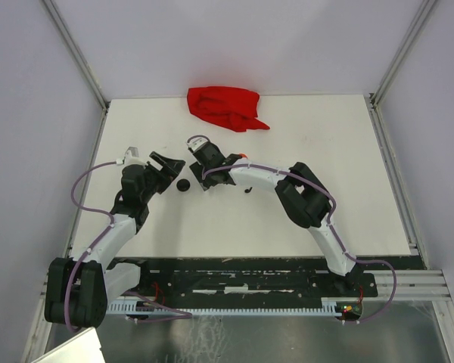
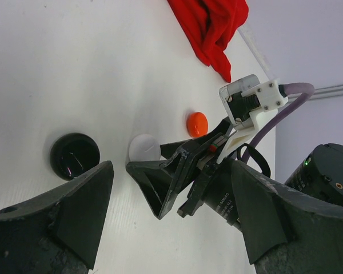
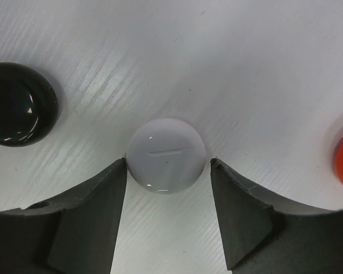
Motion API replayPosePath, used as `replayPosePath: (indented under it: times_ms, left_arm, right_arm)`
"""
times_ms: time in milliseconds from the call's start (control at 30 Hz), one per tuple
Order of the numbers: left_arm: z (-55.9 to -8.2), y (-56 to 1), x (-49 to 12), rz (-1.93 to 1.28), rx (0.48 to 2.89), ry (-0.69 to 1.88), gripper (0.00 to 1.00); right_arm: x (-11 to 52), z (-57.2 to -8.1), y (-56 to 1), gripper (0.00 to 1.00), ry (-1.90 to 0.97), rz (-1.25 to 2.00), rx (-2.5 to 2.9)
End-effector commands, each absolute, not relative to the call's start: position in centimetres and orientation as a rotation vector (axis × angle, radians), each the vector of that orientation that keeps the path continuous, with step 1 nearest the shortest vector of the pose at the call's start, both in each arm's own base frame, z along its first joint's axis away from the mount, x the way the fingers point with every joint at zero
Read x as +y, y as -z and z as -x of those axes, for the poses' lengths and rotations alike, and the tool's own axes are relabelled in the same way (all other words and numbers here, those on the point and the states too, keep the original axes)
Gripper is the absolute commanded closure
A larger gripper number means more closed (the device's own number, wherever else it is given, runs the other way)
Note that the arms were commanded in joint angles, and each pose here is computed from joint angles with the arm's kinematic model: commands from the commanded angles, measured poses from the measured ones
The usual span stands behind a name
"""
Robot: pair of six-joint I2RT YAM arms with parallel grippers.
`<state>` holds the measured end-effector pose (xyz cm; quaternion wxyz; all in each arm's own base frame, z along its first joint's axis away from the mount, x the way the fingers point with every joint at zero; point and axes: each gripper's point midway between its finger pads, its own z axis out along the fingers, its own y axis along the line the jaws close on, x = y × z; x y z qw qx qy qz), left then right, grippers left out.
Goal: Insert the wireless bluetooth earbuds into the charging case
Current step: Adjust the charging case at the center of the board, then pick up the charging case at the center of the board.
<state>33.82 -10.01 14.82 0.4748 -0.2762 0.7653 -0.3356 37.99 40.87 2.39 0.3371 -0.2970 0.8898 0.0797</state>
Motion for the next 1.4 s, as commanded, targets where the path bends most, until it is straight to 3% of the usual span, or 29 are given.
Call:
replayPosePath:
  times_ms: [0,133,333,533,800,1067,1367]
  left_arm:
    - [-34.7,-17.9,-9.7,0.625,1.793,0.825,0.11]
    - [-34.7,-17.6,-9.6,0.626,1.797,0.820,0.11]
    - [-34.7,-17.4,-9.4,0.631,1.799,0.812,0.11]
    - [-34.5,-17.5,-10.0,0.605,1.800,0.860,0.11]
    - [-34.2,-18.0,-13.3,0.474,1.822,1.072,0.15]
    - [-33.0,-17.7,-16.6,0.317,1.861,1.310,0.21]
    - [-31.9,-17.3,-19.8,0.158,1.882,1.399,0.23]
  right_arm:
    - [41.5,-39.5,-3.1,0.33,-0.235,0.723,2.293]
    - [41.4,-39.6,-2.8,0.40,-0.246,0.724,2.301]
    - [40.9,-39.8,-2.9,0.66,-0.256,0.720,2.295]
    - [39.7,-39.6,-6.3,0.80,-0.317,0.749,2.136]
    - [36.0,-36.8,-12.0,0.83,-0.454,0.840,1.905]
    - [34.4,-32.9,-13.3,0.84,-0.566,0.980,1.798]
    - [35.1,-30.7,-14.2,0.84,-0.684,1.053,1.753]
